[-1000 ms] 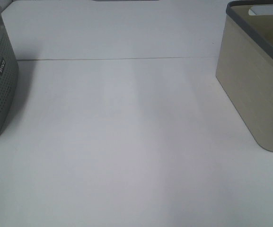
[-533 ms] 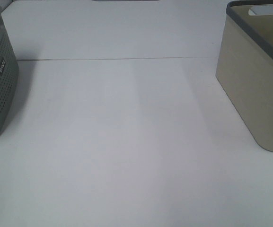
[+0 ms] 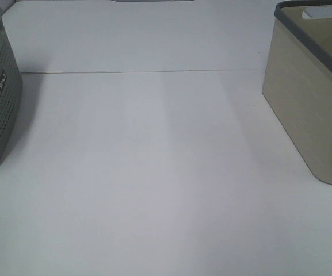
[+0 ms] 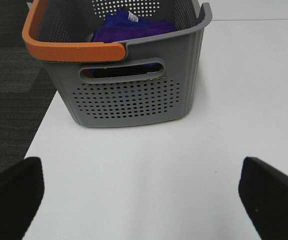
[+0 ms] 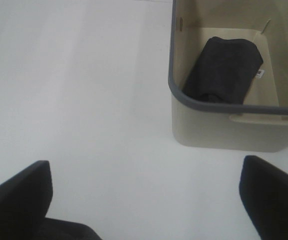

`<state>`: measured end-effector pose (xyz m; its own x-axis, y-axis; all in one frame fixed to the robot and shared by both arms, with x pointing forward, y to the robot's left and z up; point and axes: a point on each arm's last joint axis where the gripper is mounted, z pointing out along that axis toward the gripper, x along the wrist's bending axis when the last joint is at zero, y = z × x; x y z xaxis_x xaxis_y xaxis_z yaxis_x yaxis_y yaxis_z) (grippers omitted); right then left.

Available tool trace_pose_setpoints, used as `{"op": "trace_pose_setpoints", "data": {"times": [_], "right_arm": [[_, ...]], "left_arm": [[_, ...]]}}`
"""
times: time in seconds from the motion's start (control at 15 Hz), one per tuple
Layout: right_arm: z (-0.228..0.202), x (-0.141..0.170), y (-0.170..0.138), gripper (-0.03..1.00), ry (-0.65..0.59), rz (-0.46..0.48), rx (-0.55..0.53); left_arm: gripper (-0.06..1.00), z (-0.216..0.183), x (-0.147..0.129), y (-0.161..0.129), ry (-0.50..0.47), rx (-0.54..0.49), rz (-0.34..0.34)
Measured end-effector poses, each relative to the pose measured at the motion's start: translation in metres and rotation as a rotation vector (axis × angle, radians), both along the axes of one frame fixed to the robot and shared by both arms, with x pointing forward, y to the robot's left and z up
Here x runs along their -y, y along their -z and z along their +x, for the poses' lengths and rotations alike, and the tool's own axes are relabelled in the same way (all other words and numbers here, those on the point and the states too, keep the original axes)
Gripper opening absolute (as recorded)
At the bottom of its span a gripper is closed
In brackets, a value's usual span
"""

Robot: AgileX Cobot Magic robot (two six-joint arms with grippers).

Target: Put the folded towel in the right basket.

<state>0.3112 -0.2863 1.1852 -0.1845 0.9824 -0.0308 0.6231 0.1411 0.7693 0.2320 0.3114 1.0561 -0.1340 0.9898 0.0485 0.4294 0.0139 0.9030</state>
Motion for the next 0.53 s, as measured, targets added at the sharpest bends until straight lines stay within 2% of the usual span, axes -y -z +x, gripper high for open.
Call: {"op": "trace_pose_setpoints", "data": {"times": [0.13,0.33,0.53], "right_arm": [[-0.030,0.008,0.023,0.98,-0.036,-0.020,0.037],[-0.061,0.009,0.053,0.98,-0.117,0.045,0.070],[-0.078,0.008,0.098,0.98,-0.198,0.066,0.165]], "left_arm": [[0.99,0.000,0.000,0.000,0.000,0.000,0.000],[0.99,0.000,0.000,0.000,0.000,0.000,0.000],[0.99,0.000,0.000,0.000,0.000,0.000,0.000]]}}
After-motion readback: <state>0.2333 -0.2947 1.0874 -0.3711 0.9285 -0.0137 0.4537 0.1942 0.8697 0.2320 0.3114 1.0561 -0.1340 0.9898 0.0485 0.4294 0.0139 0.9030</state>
